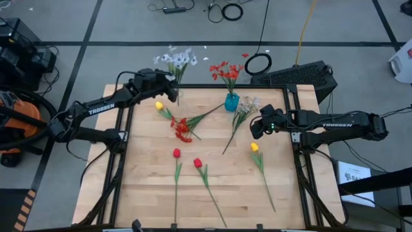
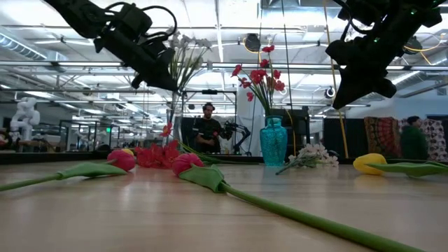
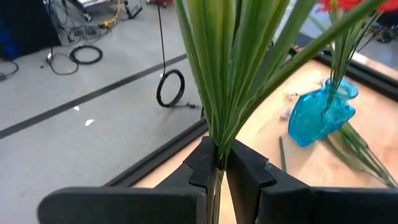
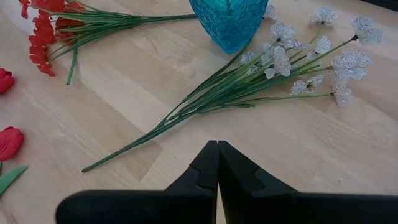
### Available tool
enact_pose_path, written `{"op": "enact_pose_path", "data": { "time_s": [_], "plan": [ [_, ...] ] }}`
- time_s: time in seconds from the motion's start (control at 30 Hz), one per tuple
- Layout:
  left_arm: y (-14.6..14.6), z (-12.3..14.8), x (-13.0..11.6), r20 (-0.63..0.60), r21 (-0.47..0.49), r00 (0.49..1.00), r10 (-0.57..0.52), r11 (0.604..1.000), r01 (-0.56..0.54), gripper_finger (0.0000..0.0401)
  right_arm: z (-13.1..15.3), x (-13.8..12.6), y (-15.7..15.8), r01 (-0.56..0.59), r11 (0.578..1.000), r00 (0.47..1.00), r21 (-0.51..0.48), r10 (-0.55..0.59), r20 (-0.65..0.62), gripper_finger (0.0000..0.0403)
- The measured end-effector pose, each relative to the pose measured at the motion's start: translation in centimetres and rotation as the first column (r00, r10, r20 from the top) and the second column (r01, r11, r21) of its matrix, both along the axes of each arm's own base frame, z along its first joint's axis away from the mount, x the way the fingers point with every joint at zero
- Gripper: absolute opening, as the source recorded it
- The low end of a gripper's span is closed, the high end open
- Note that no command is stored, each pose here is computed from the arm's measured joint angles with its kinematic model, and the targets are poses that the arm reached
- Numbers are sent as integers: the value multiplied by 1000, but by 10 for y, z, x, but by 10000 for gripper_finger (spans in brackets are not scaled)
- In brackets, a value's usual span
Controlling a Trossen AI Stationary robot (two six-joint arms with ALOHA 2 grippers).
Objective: Sort flowers into vase by color
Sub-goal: Put the bottom white flower into the transparent vase, then put the red flower into the blue vase
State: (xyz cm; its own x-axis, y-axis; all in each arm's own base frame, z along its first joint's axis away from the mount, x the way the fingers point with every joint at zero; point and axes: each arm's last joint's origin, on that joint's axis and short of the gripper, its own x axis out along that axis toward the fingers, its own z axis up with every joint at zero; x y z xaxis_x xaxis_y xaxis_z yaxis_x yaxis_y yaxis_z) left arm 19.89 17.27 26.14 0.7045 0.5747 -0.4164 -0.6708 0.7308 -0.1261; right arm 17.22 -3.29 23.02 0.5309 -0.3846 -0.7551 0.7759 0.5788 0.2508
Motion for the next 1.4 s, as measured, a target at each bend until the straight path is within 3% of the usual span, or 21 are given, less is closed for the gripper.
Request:
{"op": "enact_pose_path", "data": {
  "time_s": [0.3, 0.67, 0.77, 0.9, 1.1, 1.4],
  "plan": [
    [-6, -14, -5, -104, -132, 994, -16, 991, 2, 46, 0, 0, 0, 0, 1000, 1000, 0, 0, 3, 0],
    [-6, -14, -5, -90, -155, 996, -2, 988, -12, 189, 0, 1, 0, 0, 1000, 1000, -1, 0, 7, 0],
    [-7, -14, -7, -85, -175, 996, 8, 984, -23, 210, 0, 1, 0, -1, 1000, 1000, -1, 1, 7, 0],
    [-12, -9, -9, -60, -233, 997, 47, 971, -60, 214, 0, 1, 0, -6, 1000, 1000, -6, 6, 4, 0],
    [-32, 8, -17, -128, -251, 982, 136, 954, -165, 214, 2, 2, 0, -6, 1000, 1000, -9, 7, 25, 0],
    [-83, 15, -12, -106, -384, 987, 120, 911, -152, 214, 2, 2, 0, 10, 1000, 999, 27, -11, 44, 0]
  ]
}}
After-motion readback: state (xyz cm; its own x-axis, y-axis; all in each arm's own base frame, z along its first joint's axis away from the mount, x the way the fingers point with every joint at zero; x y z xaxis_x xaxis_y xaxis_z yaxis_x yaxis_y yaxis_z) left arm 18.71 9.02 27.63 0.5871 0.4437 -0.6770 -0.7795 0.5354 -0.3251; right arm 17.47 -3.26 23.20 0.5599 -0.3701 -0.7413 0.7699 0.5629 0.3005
